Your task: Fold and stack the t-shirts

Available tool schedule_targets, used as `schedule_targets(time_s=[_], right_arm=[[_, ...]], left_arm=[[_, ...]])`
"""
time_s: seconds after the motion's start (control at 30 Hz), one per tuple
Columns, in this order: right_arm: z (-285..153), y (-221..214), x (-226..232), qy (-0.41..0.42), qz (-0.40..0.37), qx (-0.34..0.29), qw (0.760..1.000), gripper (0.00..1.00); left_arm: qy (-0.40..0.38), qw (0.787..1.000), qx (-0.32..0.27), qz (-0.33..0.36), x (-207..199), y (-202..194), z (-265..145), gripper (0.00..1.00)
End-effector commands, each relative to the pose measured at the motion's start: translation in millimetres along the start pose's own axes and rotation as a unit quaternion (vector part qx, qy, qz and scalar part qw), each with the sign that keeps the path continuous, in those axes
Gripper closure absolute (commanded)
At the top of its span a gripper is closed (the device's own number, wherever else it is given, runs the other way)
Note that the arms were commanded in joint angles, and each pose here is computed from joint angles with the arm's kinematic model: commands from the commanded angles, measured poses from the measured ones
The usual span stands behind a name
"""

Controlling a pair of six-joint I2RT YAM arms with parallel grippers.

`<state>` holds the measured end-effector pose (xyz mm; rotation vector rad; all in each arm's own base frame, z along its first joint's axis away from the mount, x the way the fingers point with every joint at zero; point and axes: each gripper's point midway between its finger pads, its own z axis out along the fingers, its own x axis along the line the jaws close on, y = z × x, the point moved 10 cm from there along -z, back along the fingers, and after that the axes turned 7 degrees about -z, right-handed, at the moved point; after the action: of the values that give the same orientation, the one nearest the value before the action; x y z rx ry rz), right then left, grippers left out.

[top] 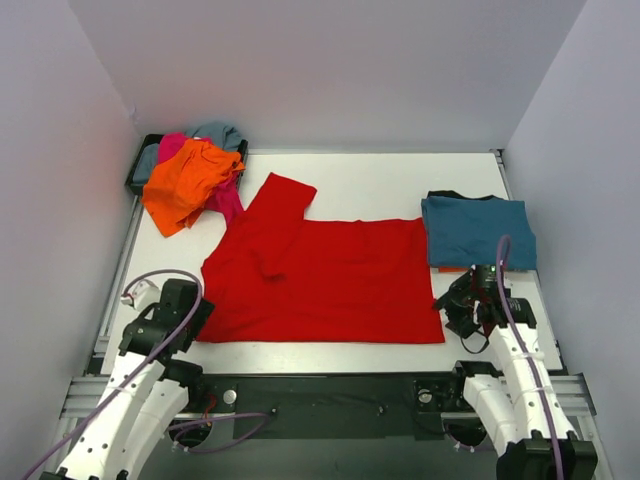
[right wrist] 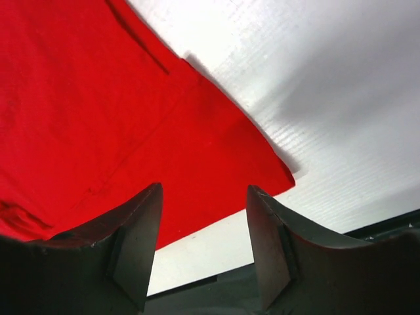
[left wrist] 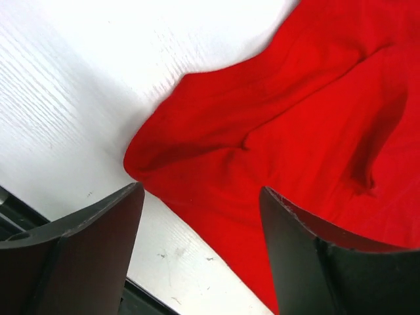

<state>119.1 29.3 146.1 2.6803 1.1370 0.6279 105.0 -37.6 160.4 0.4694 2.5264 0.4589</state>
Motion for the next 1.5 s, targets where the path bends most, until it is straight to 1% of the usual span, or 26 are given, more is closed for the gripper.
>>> schedule_targets(time_s=[0.0,0.03,0.07,0.1,0.13,0.17,0.2,0.23,0.27,0.3,0.33,0.37,0.47,0.53,0.63,0.67,0.8,0.87,1.03,1.07,1.13,1.23,1.33,1.4,1.43,1.47], right_arm=[[-14.4,18.2,27.6,0.05,-0.094,-0.034,0.994,0.51],[-16.5,18.9,34.2,0.062,-0.125,-0.04,0.989,0.51],[-20.8,20.4,47.1,0.072,-0.169,-0.045,0.982,0.51],[-21.5,21.4,57.6,0.079,-0.203,-0.045,0.975,0.51],[-22.1,14.7,74.0,0.12,-0.242,-0.046,0.962,0.52],[-19.8,13.4,86.5,0.13,-0.259,-0.038,0.956,0.52],[-21.2,2.4,102.6,0.16,-0.293,-0.037,0.942,0.52],[-16.7,-0.4,117.0,0.165,-0.315,-0.034,0.934,0.52],[-18.6,-13.8,134.1,0.19,-0.349,-0.032,0.917,0.52],[-13.3,-16.0,150.2,0.181,-0.366,-0.034,0.912,0.52],[-15.0,-28.4,165.1,0.204,-0.394,-0.035,0.896,0.52],[-9.0,-34.6,182.3,0.205,-0.417,-0.029,0.885,0.52],[-2.5,-62.4,221.3,0.236,-0.48,-0.019,0.845,0.53],[7.4,-77.8,247.0,0.242,-0.518,-0.011,0.82,0.56],[24.1,-94.0,279.1,0.241,-0.571,-0.019,0.785,0.57],[23.3,-99.6,286.2,0.246,-0.582,-0.022,0.774,0.57],[33.5,-118.5,318.6,0.266,-0.654,-0.049,0.706,0.56],[41.1,-130.5,328.0,0.265,-0.683,-0.061,0.678,0.56],[54.9,-154.1,343.9,0.279,-0.723,-0.065,0.629,0.57],[60.1,-157.9,346.0,0.281,-0.737,-0.064,0.611,0.57],[63.1,-166.6,349.2,0.289,-0.748,-0.056,0.595,0.58],[70.1,-172.0,351.0,0.28,-0.752,-0.053,0.595,0.6],[79.5,-173.1,355.3,0.266,-0.75,-0.055,0.603,0.64],[83.2,-171.7,358.4,0.253,-0.747,-0.06,0.612,0.7],[82.1,-170.6,361.0,0.247,-0.743,-0.065,0.618,0.77],[84.7,-166.8,361.8,0.242,-0.74,-0.065,0.624,0.86]], left_arm=[[-0.019,0.997,-0.076,-0.007,-16.7,25.1,-22.2,0.18],[-0.03,0.995,-0.1,-0.007,-24.1,33.7,-29.9,0.18],[-0.042,0.993,-0.108,0.018,-28.6,37.5,-32.8,0.18],[-0.076,0.991,-0.104,0.028,-41.7,38.2,-32.1,0.18],[-0.089,0.989,-0.104,0.058,-46.5,38.5,-30.8,0.19],[-0.11,0.988,-0.092,0.065,-57.3,36.1,-26.0,0.21],[-0.119,0.986,-0.086,0.078,-62.9,34.4,-21.8,0.23],[-0.141,0.983,-0.07,0.095,-73.2,28.7,-11.4,0.23],[-0.142,0.983,-0.063,0.101,-74.6,24.4,-3.0,0.25],[-0.154,0.981,-0.053,0.104,-85.1,21.0,6.4,0.26],[-0.159,0.98,-0.041,0.109,-86.6,17.0,13.8,0.29],[-0.173,0.978,-0.028,0.116,-96.7,13.2,24.0,0.31],[-0.164,0.978,0.0,0.13,-105.4,5.8,48.9,0.41],[-0.151,0.978,0.016,0.142,-109.7,5.3,65.6,0.45],[-0.126,0.981,0.039,0.142,-110.4,7.9,90.1,0.48],[-0.133,0.98,0.045,0.137,-112.8,10.6,92.6,0.5],[-0.129,0.981,0.055,0.133,-112.0,10.3,103.6,0.5],[-0.123,0.982,0.06,0.13,-111.3,10.2,105.9,0.5],[-0.12,0.983,0.077,0.118,-107.6,7.8,108.7,0.49],[-0.119,0.983,0.08,0.111,-106.7,8.6,109.3,0.48],[-0.112,0.985,0.084,0.104,-104.1,9.2,109.9,0.47],[-0.112,0.985,0.085,0.101,-104.7,12.5,110.3,0.46],[-0.109,0.985,0.087,0.105,-105.8,13.2,110.2,0.46],[-0.107,0.985,0.087,0.105,-105.3,13.0,111.5,0.46],[-0.107,0.985,0.088,0.104,-105.5,12.9,112.2,0.46],[-0.105,0.985,0.089,0.105,-104.6,12.2,113.5,0.46]])
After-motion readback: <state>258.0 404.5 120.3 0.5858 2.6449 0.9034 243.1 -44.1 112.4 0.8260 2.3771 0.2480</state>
